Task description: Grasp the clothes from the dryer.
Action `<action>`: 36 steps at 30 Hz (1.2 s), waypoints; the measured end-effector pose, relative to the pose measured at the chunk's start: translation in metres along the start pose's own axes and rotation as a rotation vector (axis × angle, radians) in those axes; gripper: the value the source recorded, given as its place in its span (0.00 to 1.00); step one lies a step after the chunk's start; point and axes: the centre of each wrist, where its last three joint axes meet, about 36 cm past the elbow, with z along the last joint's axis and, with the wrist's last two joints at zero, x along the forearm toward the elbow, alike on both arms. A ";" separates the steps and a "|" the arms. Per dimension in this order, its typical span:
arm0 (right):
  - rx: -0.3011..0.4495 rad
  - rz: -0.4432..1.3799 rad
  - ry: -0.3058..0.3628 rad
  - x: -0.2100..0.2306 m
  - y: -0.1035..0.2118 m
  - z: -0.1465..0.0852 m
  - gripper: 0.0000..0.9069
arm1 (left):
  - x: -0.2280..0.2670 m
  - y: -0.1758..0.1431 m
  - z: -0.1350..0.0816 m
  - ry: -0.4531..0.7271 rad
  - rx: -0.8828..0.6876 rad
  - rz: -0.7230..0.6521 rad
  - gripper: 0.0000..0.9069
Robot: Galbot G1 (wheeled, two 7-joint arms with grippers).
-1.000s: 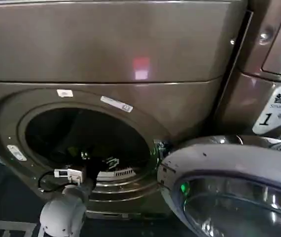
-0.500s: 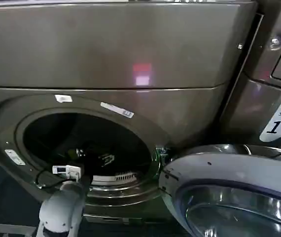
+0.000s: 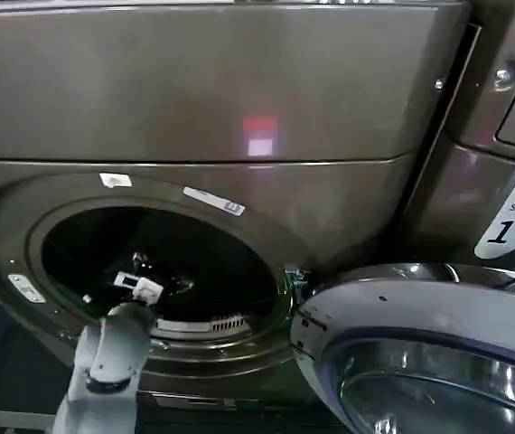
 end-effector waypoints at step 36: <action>0.044 -0.047 0.020 -0.003 0.020 0.008 1.00 | -0.082 0.050 0.005 -0.129 -0.651 0.382 1.00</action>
